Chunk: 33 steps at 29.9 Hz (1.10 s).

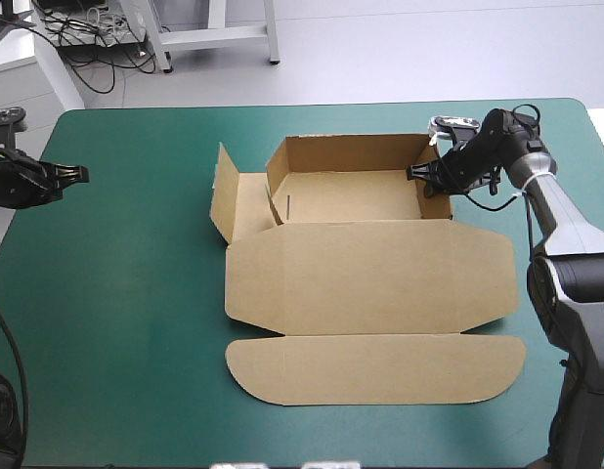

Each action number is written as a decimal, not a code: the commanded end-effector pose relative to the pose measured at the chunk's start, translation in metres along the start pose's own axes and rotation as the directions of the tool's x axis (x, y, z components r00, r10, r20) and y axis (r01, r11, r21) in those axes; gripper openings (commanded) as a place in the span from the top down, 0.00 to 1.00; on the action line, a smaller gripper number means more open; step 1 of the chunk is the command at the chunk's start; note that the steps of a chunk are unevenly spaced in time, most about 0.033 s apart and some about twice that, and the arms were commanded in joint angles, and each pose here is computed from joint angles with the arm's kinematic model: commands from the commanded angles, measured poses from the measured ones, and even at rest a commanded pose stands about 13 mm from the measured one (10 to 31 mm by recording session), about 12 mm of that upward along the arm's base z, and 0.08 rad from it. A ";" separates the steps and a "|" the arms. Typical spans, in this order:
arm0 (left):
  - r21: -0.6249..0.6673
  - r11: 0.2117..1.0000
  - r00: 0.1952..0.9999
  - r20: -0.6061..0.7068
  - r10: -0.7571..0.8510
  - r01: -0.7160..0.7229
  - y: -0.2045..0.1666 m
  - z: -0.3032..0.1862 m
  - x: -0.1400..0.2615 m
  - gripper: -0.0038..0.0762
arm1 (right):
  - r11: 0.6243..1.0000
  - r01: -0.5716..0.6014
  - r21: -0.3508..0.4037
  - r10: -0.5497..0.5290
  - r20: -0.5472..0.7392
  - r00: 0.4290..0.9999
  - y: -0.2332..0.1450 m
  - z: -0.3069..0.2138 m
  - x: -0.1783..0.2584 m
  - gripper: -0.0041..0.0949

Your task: Fold the box

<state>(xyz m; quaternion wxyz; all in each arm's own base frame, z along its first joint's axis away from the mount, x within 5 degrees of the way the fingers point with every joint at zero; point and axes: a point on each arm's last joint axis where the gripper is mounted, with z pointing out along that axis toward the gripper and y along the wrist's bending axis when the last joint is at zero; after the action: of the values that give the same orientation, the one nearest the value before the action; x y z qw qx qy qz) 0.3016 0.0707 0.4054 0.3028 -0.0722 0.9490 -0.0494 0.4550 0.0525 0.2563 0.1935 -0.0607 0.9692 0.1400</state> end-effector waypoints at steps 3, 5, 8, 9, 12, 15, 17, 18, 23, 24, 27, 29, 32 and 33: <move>-0.047 0.999 0.993 0.116 0.029 -0.024 0.000 -0.022 -0.007 0.96 | 0.999 0.029 -0.026 -0.027 0.070 0.997 0.014 -0.040 -0.009 0.97; -0.049 0.998 0.993 0.116 0.031 -0.025 0.000 -0.022 -0.007 0.96 | 0.999 0.035 -0.031 -0.034 0.060 0.998 0.015 -0.048 -0.010 0.98; -0.062 0.997 0.992 0.114 0.054 -0.047 0.001 -0.022 -0.007 0.96 | 0.998 0.051 -0.040 -0.049 0.048 0.998 0.018 -0.067 -0.012 0.98; -0.077 0.995 0.991 0.111 0.071 -0.063 0.002 -0.022 -0.007 0.96 | 0.997 0.058 -0.042 -0.056 0.049 0.997 0.020 -0.075 -0.013 0.98; -0.101 0.992 0.992 0.101 0.081 -0.071 0.005 -0.021 -0.007 0.95 | 0.998 0.055 -0.031 -0.051 0.122 0.991 0.020 -0.106 -0.016 0.98; -0.092 0.994 0.991 0.113 0.076 -0.066 0.005 -0.019 -0.009 0.94 | 0.998 0.057 -0.011 -0.054 0.185 0.981 0.019 -0.136 -0.013 0.98; -0.081 0.995 0.991 0.112 0.069 -0.060 0.005 -0.015 -0.010 0.89 | 0.999 0.050 0.001 -0.049 0.224 0.973 0.017 -0.157 -0.008 0.98; -0.078 0.995 0.992 0.106 0.067 -0.059 0.005 -0.012 -0.010 0.85 | 0.999 0.048 0.007 -0.048 0.244 0.969 0.016 -0.167 -0.006 0.98; -0.061 0.997 0.996 0.076 0.056 -0.051 0.007 0.001 -0.012 0.54 | 0.998 0.037 0.049 -0.051 0.313 0.948 0.008 -0.211 0.014 0.98; -0.060 0.997 0.996 0.068 0.054 -0.050 0.008 0.005 -0.013 0.46 | 0.998 0.037 0.057 -0.053 0.318 0.946 0.006 -0.216 0.019 0.98; -0.053 0.998 0.998 0.050 0.045 -0.042 0.009 0.013 -0.014 0.27 | 0.999 0.016 0.046 -0.031 0.341 0.939 0.003 -0.234 0.036 0.98; -0.033 0.999 0.999 0.037 0.023 -0.022 0.009 0.019 -0.014 0.24 | 1.000 0.019 -0.015 -0.012 0.356 0.934 0.004 -0.241 0.047 0.98; 0.069 0.997 0.999 0.041 -0.030 0.028 0.001 0.026 -0.017 0.25 | 0.992 0.021 -0.123 0.026 0.372 0.928 0.007 -0.243 0.057 0.98; 0.119 0.992 0.998 0.046 -0.050 0.044 -0.003 0.027 -0.018 0.26 | 0.989 0.024 -0.145 0.032 0.373 0.927 0.007 -0.243 0.059 0.98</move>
<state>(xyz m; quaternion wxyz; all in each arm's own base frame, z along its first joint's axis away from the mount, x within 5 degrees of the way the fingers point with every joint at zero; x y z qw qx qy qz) 0.3329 0.0801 0.3709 0.2707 -0.0686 0.9584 -0.0588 0.3359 -0.0252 0.4260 0.3335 -0.0340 0.9285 0.1598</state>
